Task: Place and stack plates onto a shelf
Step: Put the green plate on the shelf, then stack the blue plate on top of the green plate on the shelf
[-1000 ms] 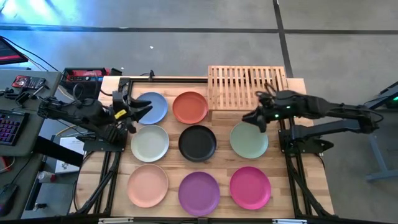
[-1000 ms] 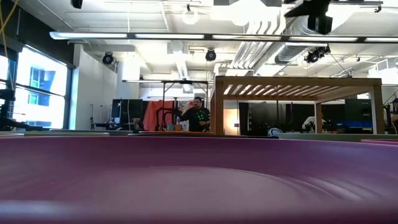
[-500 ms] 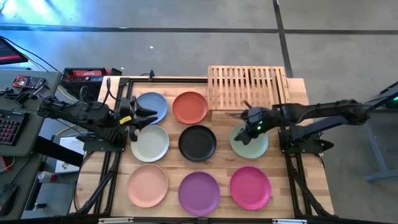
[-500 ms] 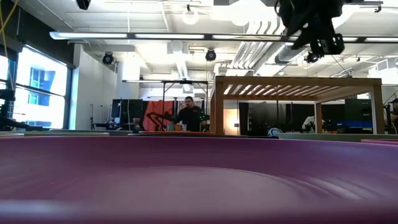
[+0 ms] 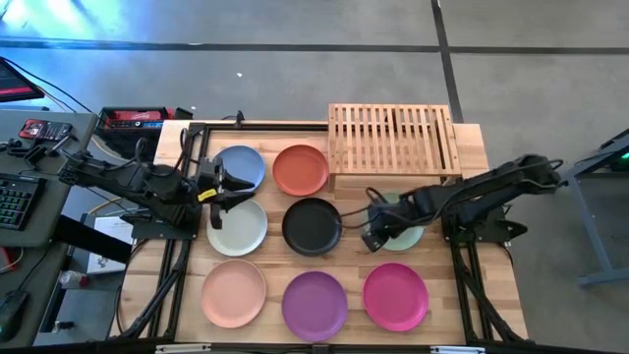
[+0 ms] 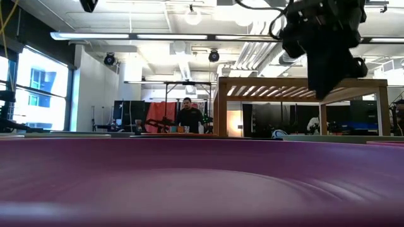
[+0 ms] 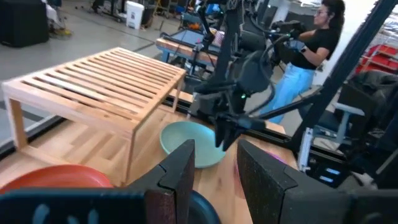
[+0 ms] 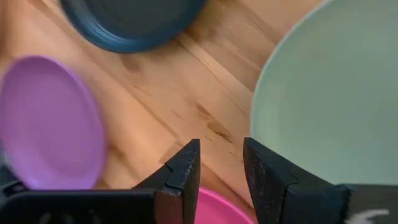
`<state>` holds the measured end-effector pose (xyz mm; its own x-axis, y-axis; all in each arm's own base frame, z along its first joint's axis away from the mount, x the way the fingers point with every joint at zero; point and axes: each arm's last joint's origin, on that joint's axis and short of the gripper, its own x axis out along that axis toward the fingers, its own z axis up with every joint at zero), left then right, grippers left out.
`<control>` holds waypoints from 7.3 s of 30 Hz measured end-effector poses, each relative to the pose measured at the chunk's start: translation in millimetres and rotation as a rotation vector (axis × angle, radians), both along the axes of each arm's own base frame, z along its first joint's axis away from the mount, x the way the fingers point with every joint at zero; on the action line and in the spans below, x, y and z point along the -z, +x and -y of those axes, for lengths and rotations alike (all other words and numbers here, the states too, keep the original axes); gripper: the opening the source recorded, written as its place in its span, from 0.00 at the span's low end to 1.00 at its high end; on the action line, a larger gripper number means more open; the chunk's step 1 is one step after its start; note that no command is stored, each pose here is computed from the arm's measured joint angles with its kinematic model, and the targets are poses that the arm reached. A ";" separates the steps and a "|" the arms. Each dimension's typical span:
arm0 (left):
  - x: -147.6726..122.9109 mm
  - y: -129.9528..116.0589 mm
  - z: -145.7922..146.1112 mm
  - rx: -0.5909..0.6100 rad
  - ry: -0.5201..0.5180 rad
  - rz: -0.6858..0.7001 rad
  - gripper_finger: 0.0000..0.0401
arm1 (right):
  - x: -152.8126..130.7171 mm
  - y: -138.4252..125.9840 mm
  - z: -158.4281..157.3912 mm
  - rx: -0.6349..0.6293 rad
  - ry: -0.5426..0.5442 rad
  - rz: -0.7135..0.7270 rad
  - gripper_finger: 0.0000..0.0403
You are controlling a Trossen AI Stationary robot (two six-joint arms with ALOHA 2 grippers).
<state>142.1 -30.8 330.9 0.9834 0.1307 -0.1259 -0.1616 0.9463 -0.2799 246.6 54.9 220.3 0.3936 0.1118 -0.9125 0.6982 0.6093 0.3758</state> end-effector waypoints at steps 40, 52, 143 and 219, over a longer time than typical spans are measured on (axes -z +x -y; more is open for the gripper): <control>7.1 11.5 4.6 0.035 -0.012 -0.050 0.27 | 69.5 12.8 -26.0 -0.061 -0.273 -0.262 0.24; 7.1 11.5 4.6 0.035 -0.012 -0.050 0.27 | 68.3 13.0 -27.3 -0.044 -0.222 -0.271 0.03; 7.1 11.2 2.1 -0.043 0.019 -0.049 0.27 | -192.8 27.2 119.9 0.047 -0.752 -0.243 0.00; 27.5 4.3 -2.6 -0.202 -0.135 -0.207 0.27 | -151.6 6.0 170.0 0.122 -0.501 -0.342 0.28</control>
<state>146.4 -28.2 303.5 0.8909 0.2887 -0.3506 -0.4089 0.8459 -0.3425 252.6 -115.1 371.8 0.0526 -0.3901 -0.9193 0.8042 0.5623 -0.1926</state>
